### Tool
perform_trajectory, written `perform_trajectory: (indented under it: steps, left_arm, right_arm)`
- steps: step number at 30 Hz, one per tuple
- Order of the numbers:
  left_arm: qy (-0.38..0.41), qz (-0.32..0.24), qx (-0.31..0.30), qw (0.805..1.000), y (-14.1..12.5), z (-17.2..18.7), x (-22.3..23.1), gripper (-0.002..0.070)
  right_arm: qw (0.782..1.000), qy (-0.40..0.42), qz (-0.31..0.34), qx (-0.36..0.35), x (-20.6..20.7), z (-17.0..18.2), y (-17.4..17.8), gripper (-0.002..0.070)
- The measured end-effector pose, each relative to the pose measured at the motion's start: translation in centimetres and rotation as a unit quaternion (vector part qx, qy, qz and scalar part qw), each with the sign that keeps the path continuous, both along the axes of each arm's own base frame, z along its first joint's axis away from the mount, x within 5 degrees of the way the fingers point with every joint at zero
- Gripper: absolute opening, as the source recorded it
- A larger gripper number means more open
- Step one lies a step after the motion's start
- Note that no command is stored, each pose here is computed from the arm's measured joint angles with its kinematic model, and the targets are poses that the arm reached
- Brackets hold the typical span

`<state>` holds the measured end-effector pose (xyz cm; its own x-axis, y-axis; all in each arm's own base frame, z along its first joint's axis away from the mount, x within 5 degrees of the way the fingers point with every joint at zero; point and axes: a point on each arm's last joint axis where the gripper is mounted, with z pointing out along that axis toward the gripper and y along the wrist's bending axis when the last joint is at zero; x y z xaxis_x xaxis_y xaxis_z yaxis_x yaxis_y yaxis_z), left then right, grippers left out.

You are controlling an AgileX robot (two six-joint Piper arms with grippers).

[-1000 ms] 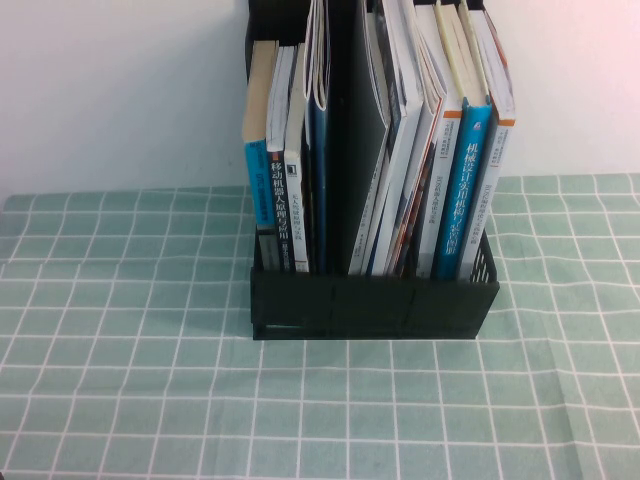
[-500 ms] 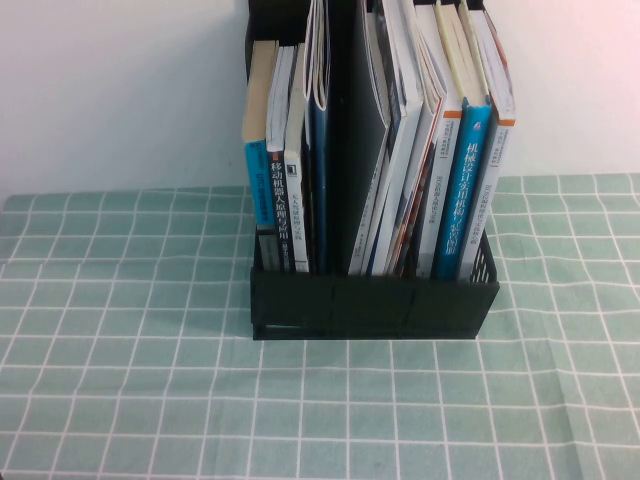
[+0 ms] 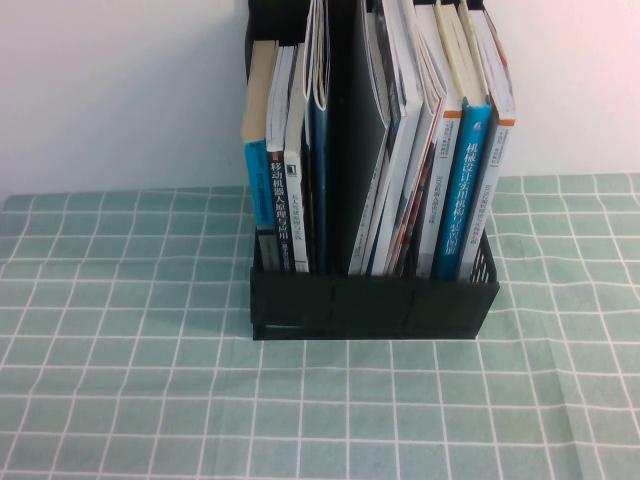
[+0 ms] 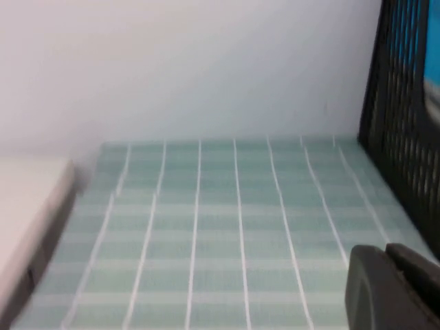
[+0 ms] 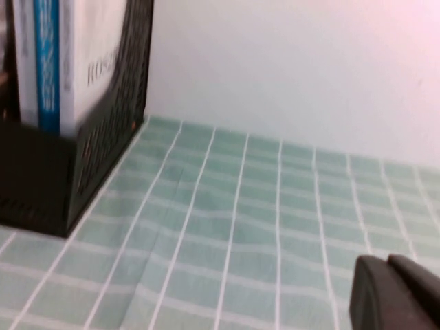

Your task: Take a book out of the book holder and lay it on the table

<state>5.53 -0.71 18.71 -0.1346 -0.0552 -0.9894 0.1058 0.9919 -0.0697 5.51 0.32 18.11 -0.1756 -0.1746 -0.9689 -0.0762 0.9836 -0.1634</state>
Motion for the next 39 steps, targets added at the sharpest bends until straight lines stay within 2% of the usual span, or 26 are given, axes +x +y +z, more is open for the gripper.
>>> perform_trajectory:
  steps: [6, 12, 21, 27, 29, 31, 33, 35, 39]
  left_arm:
    - [-0.123, 0.012, -0.011, 0.992, 0.2, 2.2, 0.1, -0.0003]
    - [-0.268, 0.026, -0.033, 0.963, 0.5, 4.7, -0.6, -0.0003]
    - [-0.393, 0.035, -0.060, 0.917, 0.9, 6.8, -1.9, -0.0003]
    - [-0.415, 0.032, -0.106, 0.903, 1.1, 7.2, -2.2, -0.0003]
    - [-0.403, 0.038, -0.122, 0.906, 1.3, 7.0, -2.1, -0.0003]
    - [-0.366, 0.036, -0.128, 0.921, 1.2, 6.6, -1.7, -0.0003]
    - [-0.305, 0.025, -0.110, 0.946, 0.8, 6.8, -1.3, -0.0003]
    - [-0.259, 0.014, -0.085, 0.962, 0.5, 7.9, -1.3, -0.0003]
    - [-0.187, 0.004, -0.063, 0.980, 0.3, 10.1, -1.9, -0.0003]
  right_arm:
    - [0.989, -0.144, -0.010, -0.024, 0.1, 2.6, -0.2, -0.0001]
    - [0.969, -0.245, -0.019, 0.006, -0.3, 4.5, -0.3, -0.0001]
    - [0.965, -0.261, -0.022, 0.023, -0.4, 4.7, -0.4, -0.0001]
    - [0.964, -0.265, -0.026, 0.025, -0.4, 4.8, -0.5, -0.0001]
    - [0.964, -0.265, -0.029, 0.018, -0.4, 4.8, -0.5, -0.0001]
    - [0.964, -0.265, -0.030, 0.006, -0.4, 4.8, -0.6, -0.0001]
    - [0.965, -0.262, -0.031, -0.001, -0.4, 4.7, -0.6, -0.0001]
    - [0.970, -0.241, -0.026, -0.007, -0.3, 4.9, -0.5, -0.0001]
    - [0.982, -0.191, -0.008, -0.008, -0.9, 7.1, -0.2, -0.0001]
